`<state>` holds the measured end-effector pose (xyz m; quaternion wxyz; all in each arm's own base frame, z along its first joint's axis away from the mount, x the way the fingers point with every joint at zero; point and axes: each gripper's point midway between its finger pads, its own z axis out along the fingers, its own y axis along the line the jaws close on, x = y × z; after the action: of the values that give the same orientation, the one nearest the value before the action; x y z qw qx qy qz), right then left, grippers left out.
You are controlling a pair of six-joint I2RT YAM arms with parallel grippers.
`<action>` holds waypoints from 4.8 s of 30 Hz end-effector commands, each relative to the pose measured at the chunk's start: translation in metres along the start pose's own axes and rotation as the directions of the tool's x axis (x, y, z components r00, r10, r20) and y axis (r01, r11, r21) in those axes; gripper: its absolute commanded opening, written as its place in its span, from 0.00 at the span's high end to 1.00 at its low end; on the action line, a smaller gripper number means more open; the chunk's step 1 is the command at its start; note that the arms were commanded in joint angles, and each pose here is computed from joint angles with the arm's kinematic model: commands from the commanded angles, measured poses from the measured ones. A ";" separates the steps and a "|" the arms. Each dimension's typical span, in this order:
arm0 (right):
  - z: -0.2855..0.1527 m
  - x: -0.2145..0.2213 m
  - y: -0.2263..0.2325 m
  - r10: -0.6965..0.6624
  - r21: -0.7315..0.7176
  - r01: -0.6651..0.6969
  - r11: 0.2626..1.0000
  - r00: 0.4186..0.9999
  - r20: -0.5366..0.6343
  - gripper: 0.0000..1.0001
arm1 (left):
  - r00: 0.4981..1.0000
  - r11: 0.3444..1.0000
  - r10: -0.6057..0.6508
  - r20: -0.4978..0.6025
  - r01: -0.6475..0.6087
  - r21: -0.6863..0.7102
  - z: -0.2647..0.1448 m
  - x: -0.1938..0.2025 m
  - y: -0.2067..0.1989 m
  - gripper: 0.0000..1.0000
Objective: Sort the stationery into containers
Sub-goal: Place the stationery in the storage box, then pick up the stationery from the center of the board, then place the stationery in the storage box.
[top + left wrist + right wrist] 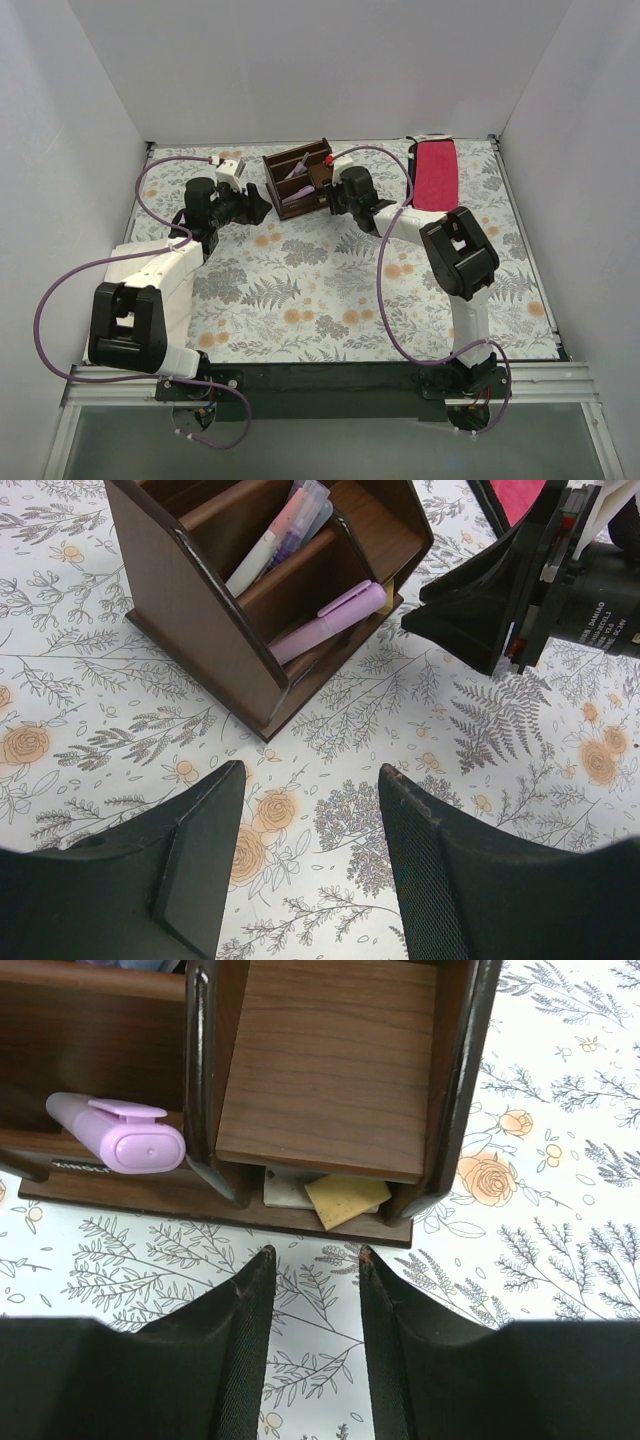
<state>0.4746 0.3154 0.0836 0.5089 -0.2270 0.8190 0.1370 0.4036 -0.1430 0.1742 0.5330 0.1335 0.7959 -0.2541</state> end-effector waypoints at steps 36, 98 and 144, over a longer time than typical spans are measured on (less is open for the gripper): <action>-0.006 -0.027 -0.014 -0.064 0.067 0.063 0.996 0.998 0.014 0.99 | 0.999 1.000 0.019 0.043 -0.019 0.008 -0.001 -0.022 -0.003 0.46; -0.081 -0.090 -0.058 -0.316 -0.217 0.291 0.932 0.944 -0.092 0.99 | 0.985 0.993 0.118 0.126 -0.114 -0.037 -0.009 -0.062 -0.002 0.45; 0.019 -0.126 -0.006 -0.404 -0.240 0.391 0.889 0.915 -0.004 0.37 | 0.989 0.990 0.099 0.107 -0.087 -0.113 -0.012 -0.052 0.020 0.44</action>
<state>0.5221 0.3436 0.1658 0.4299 -0.4751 0.7568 0.1289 0.4212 -0.1219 0.2203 0.5931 0.1365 0.7684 -0.1980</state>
